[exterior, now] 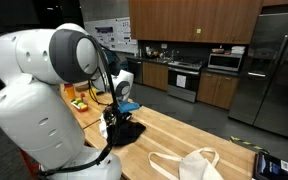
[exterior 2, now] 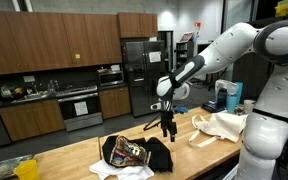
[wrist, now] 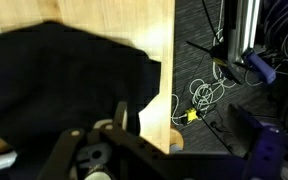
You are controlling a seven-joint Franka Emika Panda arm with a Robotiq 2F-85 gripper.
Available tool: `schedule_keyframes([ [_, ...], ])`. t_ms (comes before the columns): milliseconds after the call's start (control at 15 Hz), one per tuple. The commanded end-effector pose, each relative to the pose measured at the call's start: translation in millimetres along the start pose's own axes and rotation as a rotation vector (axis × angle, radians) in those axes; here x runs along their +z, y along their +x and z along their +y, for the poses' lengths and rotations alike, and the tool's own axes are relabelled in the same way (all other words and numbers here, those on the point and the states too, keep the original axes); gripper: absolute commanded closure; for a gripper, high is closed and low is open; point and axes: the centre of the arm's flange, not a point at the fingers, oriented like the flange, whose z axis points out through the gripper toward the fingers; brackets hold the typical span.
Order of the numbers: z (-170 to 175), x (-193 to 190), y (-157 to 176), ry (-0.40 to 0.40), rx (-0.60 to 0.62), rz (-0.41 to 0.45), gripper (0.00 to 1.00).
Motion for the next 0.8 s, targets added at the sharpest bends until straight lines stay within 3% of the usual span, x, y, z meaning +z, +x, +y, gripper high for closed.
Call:
schedule_keyframes([
  [0, 1, 7, 33, -0.104, -0.078, 0.061, 0.00],
  [267, 4, 13, 60, -0.318, 0.013, 0.167, 0.00],
  [467, 8, 25, 68, -0.371, 0.119, 0.173, 0.00],
  [733, 5, 68, 68, -0.387, 0.156, 0.120, 0.00],
])
